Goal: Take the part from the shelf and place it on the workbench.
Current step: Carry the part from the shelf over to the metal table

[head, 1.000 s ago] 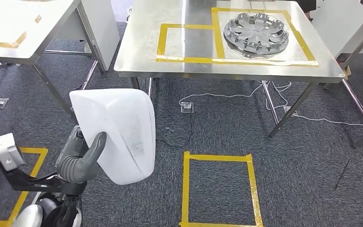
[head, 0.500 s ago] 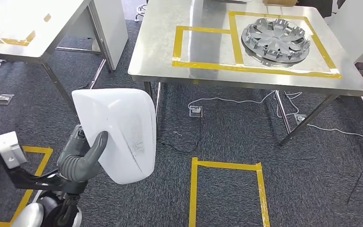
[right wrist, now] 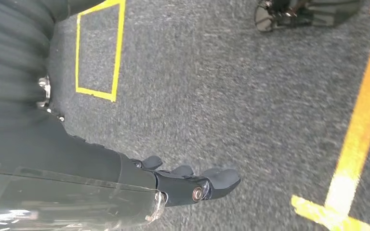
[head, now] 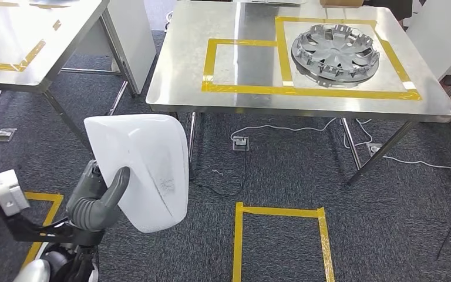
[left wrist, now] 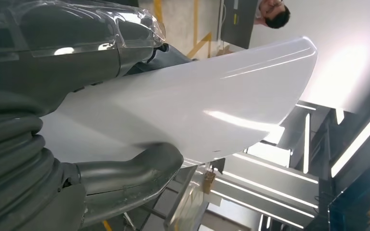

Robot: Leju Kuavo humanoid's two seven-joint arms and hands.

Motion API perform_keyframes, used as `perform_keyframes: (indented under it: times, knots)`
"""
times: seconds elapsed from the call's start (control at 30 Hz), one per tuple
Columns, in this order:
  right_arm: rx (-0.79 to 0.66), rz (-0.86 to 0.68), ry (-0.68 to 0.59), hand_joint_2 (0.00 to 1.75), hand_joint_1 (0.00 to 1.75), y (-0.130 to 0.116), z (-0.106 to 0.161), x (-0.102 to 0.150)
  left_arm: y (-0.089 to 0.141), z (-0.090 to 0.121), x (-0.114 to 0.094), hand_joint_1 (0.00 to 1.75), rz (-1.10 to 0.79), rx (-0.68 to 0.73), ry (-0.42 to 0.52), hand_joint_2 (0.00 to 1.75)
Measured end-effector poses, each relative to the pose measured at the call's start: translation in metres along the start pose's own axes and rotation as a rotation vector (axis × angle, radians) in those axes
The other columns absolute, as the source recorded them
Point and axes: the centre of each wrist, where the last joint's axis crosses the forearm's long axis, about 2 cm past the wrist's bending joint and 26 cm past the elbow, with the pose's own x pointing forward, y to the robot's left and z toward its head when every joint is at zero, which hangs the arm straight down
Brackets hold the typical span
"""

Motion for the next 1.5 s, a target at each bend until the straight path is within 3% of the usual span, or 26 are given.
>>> perform_keyframes:
  times: [0.63, 1.5]
  knots:
    - [-0.047, 0.000, -0.011, 1.75, 0.00, -0.017, -0.002, -0.003, -0.003, -0.003, 0.000, 1.75, 0.018, -0.034, -0.033, 1.75]
    - [-0.037, 0.000, -0.026, 1.75, 0.00, -0.013, -0.002, -0.001, -0.002, -0.002, -0.005, 1.75, 0.022, -0.027, -0.022, 1.75]
